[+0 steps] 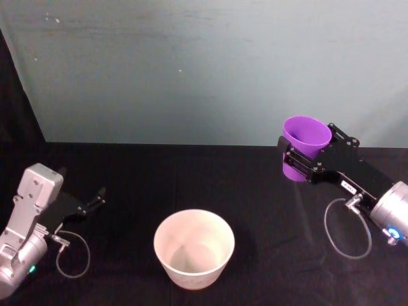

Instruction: Pick up the cup and pour the mung beans from the cup into the bowl.

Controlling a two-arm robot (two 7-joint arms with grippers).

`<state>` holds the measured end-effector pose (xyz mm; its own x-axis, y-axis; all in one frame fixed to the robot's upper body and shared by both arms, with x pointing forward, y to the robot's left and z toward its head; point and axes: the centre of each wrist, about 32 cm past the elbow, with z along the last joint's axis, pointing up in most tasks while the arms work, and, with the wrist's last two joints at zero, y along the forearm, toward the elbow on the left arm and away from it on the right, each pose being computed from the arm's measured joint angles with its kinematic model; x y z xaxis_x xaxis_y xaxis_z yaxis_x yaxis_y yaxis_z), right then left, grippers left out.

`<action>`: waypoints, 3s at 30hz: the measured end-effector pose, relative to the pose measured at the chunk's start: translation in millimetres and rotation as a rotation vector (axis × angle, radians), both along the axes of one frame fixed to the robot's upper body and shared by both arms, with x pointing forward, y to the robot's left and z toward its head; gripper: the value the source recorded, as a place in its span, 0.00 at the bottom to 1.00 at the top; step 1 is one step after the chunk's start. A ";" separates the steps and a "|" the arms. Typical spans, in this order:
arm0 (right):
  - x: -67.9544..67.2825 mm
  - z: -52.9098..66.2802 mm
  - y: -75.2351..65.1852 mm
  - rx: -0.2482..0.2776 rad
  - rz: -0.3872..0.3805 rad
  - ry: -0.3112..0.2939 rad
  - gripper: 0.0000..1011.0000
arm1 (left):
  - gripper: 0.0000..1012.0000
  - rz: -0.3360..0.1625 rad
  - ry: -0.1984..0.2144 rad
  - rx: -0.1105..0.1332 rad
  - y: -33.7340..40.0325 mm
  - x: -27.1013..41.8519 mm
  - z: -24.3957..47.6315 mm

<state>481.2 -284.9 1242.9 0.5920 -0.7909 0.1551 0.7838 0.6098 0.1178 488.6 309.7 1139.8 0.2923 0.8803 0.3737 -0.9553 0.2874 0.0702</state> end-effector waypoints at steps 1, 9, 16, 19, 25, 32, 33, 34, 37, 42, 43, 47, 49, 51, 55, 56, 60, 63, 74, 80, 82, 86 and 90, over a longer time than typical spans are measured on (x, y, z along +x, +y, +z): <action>0.0 0.0 0.0 0.000 0.000 0.000 0.73 | 0.99 0.000 0.000 0.000 0.0 0.0 0.0; 0.0 0.0 0.0 0.000 0.000 0.000 0.73 | 0.99 0.000 0.000 0.000 0.0 0.0 0.0; 0.0 0.0 0.0 0.000 0.000 0.000 0.73 | 0.99 0.000 0.000 0.000 0.0 0.0 0.0; 0.0 0.0 0.0 0.000 0.000 0.000 0.73 | 0.99 0.000 0.000 0.000 0.0 0.0 0.0; 0.0 0.0 0.0 0.000 0.000 0.000 0.73 | 0.99 0.000 0.000 0.000 0.0 0.0 0.0; 0.0 0.0 0.0 0.000 0.000 0.000 0.73 | 0.99 0.000 0.000 0.000 0.0 0.0 0.0; 0.0 0.0 0.0 0.000 0.000 0.000 0.73 | 0.99 0.000 0.000 0.000 0.0 0.0 0.0; 0.0 0.0 0.0 0.000 0.000 0.000 0.73 | 0.99 0.000 0.000 0.000 0.0 0.0 0.0; 0.0 0.0 0.0 0.000 0.000 0.000 0.73 | 0.99 0.000 0.000 0.000 0.0 0.0 0.0; 0.0 0.0 0.0 0.000 0.000 0.000 0.73 | 0.99 0.000 0.000 0.000 0.0 0.0 0.0; 0.0 0.0 0.0 0.000 0.000 0.000 0.73 | 0.99 0.000 0.000 0.000 0.0 0.0 0.0; 0.0 0.0 0.0 0.000 0.000 0.000 0.73 | 0.99 0.000 0.000 0.000 0.0 0.0 0.0; 0.0 0.0 0.0 0.000 0.000 0.000 0.73 | 0.99 0.000 0.000 0.000 0.0 0.0 0.0; 0.0 0.0 0.0 0.000 0.000 0.000 0.73 | 0.99 0.000 0.000 0.000 0.0 0.0 0.0; 0.0 0.0 0.0 0.000 0.000 0.000 0.73 | 0.99 0.000 0.000 0.000 0.0 0.0 0.0; 0.0 0.0 0.0 0.000 0.000 0.000 0.73 | 0.99 0.000 0.000 0.000 0.0 0.0 0.0; 0.0 0.0 0.0 0.000 0.000 0.000 0.73 | 0.99 0.000 0.000 0.000 0.0 0.0 0.0; 1.4 2.6 -0.2 -0.009 0.009 -0.004 0.73 | 0.99 0.000 0.000 0.000 0.0 0.0 0.0; 12.7 -0.4 6.6 -0.160 0.012 -0.014 0.73 | 0.99 0.000 0.000 0.000 0.0 0.0 0.0; 18.1 -1.5 18.9 -0.335 0.006 -0.049 0.73 | 0.99 0.000 0.000 0.000 0.0 0.0 0.0; 19.2 -1.3 25.1 -0.409 0.008 -0.064 0.73 | 0.99 0.000 0.000 0.000 0.0 0.0 0.0; 19.8 0.4 36.4 -0.544 0.016 -0.101 0.73 | 0.99 0.000 0.000 0.000 0.0 0.0 0.0; 19.1 4.3 50.7 -0.695 0.031 -0.154 0.73 | 0.99 0.000 0.000 0.000 0.0 0.0 0.0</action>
